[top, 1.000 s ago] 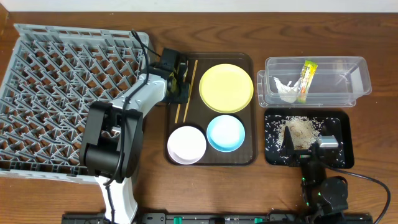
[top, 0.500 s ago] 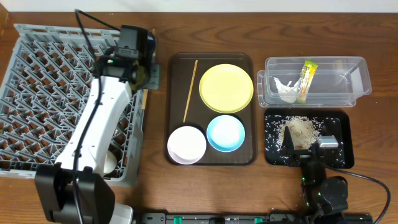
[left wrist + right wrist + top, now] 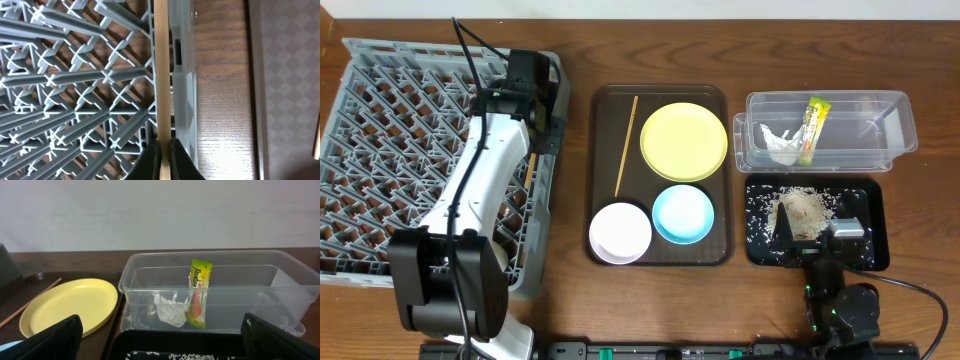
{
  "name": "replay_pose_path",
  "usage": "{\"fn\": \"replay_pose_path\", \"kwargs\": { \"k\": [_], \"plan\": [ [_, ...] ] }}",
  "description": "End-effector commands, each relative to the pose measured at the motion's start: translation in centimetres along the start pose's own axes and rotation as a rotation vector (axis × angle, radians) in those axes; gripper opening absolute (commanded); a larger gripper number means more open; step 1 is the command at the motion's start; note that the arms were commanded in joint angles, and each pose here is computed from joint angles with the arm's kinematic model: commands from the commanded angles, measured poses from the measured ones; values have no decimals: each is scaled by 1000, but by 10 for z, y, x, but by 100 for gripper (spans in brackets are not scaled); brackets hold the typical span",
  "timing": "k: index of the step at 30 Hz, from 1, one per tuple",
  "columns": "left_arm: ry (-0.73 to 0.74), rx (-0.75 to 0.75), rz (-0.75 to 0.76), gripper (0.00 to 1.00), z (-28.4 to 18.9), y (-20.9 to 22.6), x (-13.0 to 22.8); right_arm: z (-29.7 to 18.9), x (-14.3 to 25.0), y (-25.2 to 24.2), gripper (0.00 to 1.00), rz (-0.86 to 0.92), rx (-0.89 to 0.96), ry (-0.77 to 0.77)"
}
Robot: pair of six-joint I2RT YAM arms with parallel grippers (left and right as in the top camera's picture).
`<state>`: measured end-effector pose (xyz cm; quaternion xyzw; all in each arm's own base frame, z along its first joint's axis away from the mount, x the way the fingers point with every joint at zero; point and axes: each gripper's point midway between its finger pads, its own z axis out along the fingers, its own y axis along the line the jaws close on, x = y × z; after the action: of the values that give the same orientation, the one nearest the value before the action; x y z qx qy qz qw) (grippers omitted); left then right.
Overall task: Sort waste into correct bins and load items into the dishwasher
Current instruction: 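Lift the chopstick into the dish rack and reach back for the other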
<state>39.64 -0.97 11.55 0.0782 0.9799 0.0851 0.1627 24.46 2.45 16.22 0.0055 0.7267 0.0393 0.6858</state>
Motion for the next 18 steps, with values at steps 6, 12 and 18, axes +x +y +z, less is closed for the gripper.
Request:
{"fn": "replay_pose_path", "kwargs": {
  "k": [6, 12, 18],
  "plan": [
    [23, 31, -38, 56, -8, -4, 7, 0, 1, -4, 99, -8, 17, -3],
    [-76, 408, -56, 47, -44, -75, -13, 0, 1, -4, 99, -8, 17, -3],
    [-108, 403, 84, 46, -36, -130, -22, 0, 1, -4, 99, -8, 16, -2]
  ]
}}
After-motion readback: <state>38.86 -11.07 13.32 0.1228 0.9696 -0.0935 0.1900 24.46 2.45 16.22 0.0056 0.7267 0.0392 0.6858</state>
